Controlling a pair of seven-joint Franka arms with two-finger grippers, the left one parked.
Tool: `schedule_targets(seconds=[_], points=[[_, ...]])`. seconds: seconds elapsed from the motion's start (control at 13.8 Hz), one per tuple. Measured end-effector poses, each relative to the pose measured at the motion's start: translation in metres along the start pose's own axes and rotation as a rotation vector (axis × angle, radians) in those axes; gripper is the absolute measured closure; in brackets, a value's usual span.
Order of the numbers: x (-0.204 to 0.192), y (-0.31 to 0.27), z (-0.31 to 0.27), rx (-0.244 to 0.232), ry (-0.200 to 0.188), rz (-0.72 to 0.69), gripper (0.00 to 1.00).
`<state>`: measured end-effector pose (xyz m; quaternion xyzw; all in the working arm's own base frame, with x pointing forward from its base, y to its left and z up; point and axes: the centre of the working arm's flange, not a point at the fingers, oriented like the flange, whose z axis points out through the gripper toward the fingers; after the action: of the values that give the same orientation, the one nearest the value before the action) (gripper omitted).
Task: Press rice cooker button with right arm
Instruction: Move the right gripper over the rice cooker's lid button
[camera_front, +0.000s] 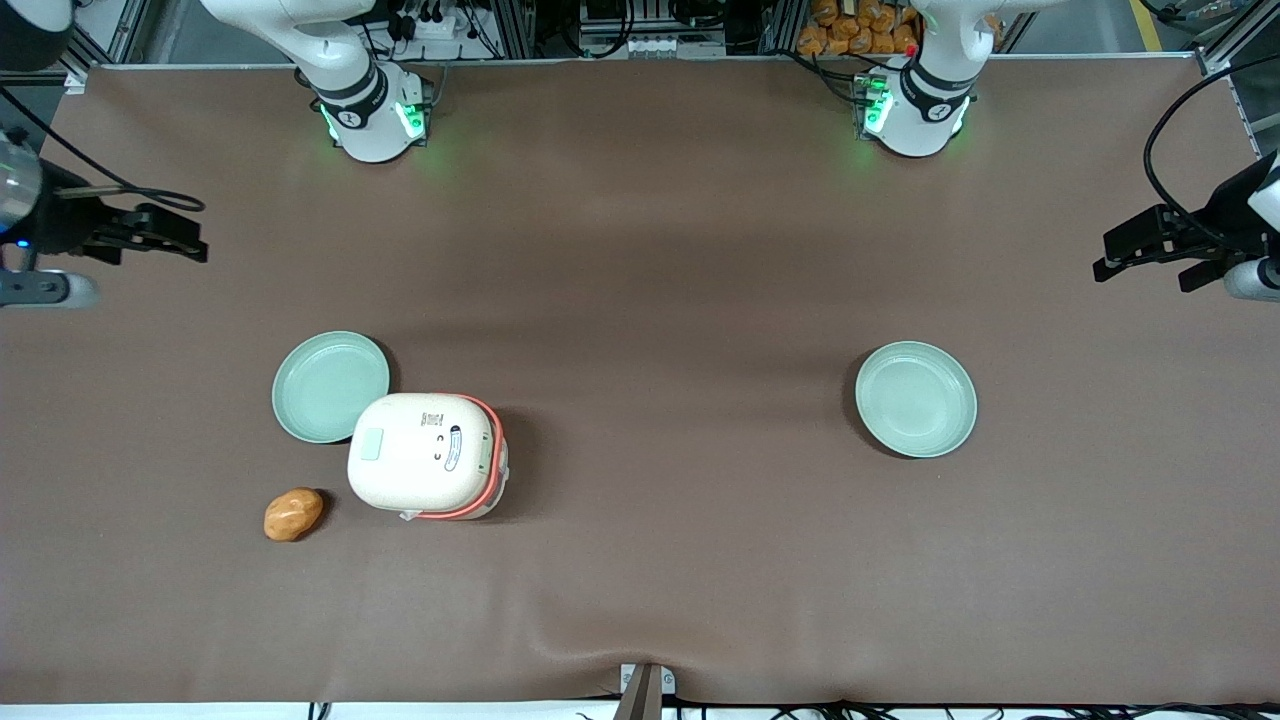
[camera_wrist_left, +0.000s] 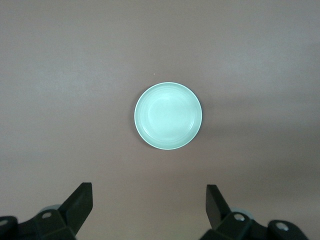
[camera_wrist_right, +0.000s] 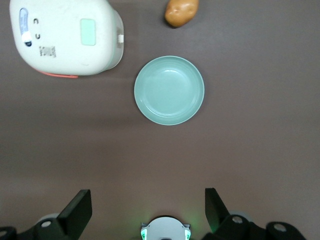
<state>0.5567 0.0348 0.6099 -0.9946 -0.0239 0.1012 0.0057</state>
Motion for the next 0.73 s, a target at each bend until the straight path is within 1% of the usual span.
schedule_targets(seconds=[0.07,0.15,0.36,0.44,0.51,0.58,0.73], points=[[0.005,-0.011,0.006,-0.005,-0.006,-0.018,0.00],[0.013,-0.019,0.014,-0.008,0.000,-0.032,0.00],[0.046,-0.038,0.040,-0.017,0.037,-0.058,0.00],[0.058,-0.043,0.050,-0.020,0.048,-0.066,0.05],[0.068,-0.049,0.060,-0.022,0.058,-0.069,0.05],[0.078,-0.055,0.071,-0.023,0.066,-0.063,0.12],[0.095,-0.073,0.091,-0.027,0.080,-0.041,0.33]])
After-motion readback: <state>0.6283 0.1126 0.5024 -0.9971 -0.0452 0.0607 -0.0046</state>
